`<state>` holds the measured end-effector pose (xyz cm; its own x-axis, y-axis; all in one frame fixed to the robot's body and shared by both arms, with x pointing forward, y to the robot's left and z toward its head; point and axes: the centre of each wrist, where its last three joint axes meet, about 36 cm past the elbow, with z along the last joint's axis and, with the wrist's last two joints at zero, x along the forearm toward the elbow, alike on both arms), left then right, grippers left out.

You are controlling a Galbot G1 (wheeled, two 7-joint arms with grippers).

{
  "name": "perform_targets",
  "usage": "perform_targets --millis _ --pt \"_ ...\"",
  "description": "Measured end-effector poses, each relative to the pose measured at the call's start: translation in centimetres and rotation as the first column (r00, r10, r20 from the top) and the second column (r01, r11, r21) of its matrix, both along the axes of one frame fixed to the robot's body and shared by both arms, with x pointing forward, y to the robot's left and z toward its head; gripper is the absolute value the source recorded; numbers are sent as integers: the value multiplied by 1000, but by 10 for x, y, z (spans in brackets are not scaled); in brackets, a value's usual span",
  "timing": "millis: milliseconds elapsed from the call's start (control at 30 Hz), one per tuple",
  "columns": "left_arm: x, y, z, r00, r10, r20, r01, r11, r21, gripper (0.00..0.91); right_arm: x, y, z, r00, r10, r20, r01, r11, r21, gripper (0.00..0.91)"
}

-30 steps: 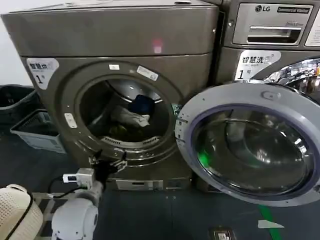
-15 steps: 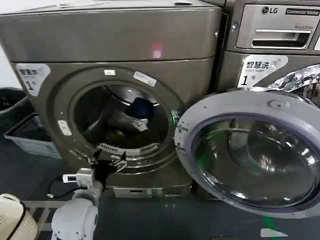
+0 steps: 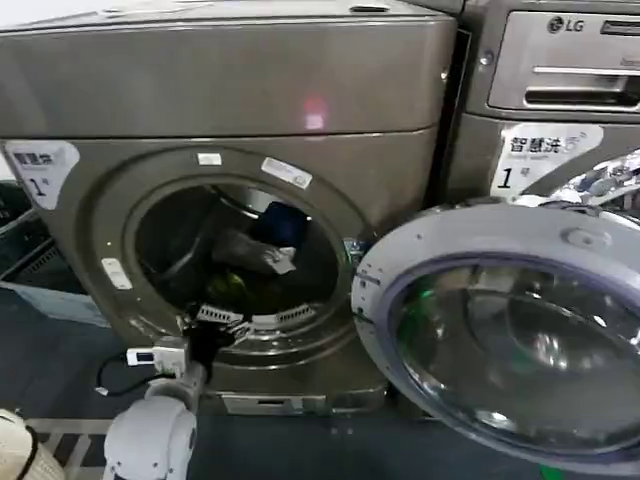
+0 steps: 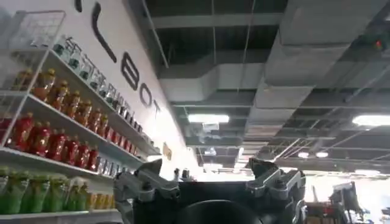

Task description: Grasp the clothes from the dryer.

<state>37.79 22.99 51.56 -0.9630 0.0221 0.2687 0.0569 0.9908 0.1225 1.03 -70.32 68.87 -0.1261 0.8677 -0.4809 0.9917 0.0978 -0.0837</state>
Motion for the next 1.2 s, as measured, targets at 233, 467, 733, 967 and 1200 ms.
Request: perform_targets --millis 233,467,733,967,1200 --pt "-2 -1 -2 1000 3 -6 -3 1000 2 907 -3 1 -4 1000 -6 -5 6 1000 7 907" --pt "0 -2 -1 1000 5 -3 -5 1000 5 907 -3 0 -5 1000 -6 -3 6 1000 8 907" --pt "2 1 -5 1000 17 -16 -17 1000 7 907 -3 1 -5 1000 -6 -5 6 1000 7 907" --pt "4 1 -5 1000 17 -14 -17 1000 9 907 -4 0 -5 1000 -7 -5 7 1000 10 907" --pt "2 -1 -5 1000 19 -13 -19 1000 14 907 -2 2 -11 1000 0 -2 0 1000 11 907"
